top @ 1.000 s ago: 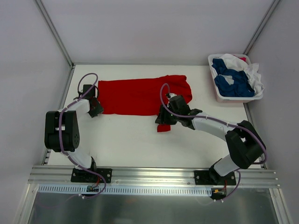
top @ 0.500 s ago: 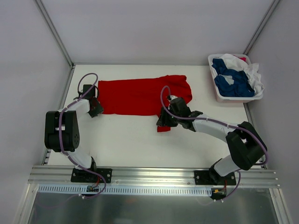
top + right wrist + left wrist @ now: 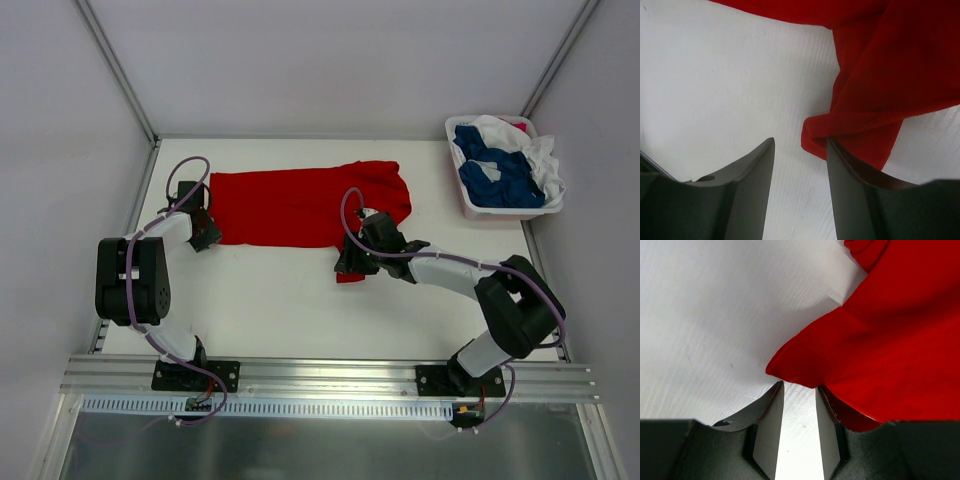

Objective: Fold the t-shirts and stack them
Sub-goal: Grap the side of the flattened tshirt closest away from the robot with both arms

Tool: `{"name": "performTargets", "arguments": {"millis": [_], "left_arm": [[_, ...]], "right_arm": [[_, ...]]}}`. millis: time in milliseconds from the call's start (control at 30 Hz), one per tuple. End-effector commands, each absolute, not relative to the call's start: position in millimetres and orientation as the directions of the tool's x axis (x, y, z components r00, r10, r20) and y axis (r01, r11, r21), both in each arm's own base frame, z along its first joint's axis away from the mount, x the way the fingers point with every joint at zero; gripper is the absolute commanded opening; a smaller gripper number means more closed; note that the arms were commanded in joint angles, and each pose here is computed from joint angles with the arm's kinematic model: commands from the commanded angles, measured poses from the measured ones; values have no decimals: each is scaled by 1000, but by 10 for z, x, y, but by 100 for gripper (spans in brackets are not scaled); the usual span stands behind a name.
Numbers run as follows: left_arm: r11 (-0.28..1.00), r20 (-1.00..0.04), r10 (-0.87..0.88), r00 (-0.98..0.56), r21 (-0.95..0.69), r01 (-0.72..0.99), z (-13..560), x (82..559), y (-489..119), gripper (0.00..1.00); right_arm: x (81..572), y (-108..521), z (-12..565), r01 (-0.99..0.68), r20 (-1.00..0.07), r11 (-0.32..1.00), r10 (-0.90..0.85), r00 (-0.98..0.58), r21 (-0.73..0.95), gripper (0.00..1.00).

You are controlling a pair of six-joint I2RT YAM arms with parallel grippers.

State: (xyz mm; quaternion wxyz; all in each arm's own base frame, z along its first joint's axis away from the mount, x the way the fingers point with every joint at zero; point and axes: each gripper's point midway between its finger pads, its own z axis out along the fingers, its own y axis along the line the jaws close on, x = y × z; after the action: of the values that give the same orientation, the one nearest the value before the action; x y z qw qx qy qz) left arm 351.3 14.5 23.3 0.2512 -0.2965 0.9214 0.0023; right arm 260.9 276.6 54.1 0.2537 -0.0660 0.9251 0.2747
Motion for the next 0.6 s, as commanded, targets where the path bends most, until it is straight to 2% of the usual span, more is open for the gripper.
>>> {"name": "performTargets", "arguments": {"millis": [0, 133, 300, 400, 533, 567], "left_arm": [[828, -479, -538, -694, -147, -541, 311, 3538, 186, 32], [828, -481, -537, -693, -144, -542, 311, 3538, 191, 32], [829, -480, -536, -695, -143, -541, 310, 3535, 185, 32], [829, -482, -536, -693, -144, -541, 316, 3543, 188, 32], [828, -482, -536, -693, -141, -542, 315, 3539, 197, 32], [828, -483, -536, -693, -140, -543, 315, 3539, 200, 32]], "right_arm": [[2664, 2880, 576, -277, -520, 820, 29, -854, 500, 49], [2673, 2910, 525, -276, -513, 817, 27, -858, 506, 49], [2668, 2931, 455, -272, -499, 815, 24, -866, 511, 41], [2670, 2943, 443, -274, -498, 815, 21, -867, 511, 28], [2677, 2942, 460, -273, -500, 814, 25, -866, 513, 6], [2681, 2942, 471, -274, -503, 813, 26, -864, 513, 4]]}}
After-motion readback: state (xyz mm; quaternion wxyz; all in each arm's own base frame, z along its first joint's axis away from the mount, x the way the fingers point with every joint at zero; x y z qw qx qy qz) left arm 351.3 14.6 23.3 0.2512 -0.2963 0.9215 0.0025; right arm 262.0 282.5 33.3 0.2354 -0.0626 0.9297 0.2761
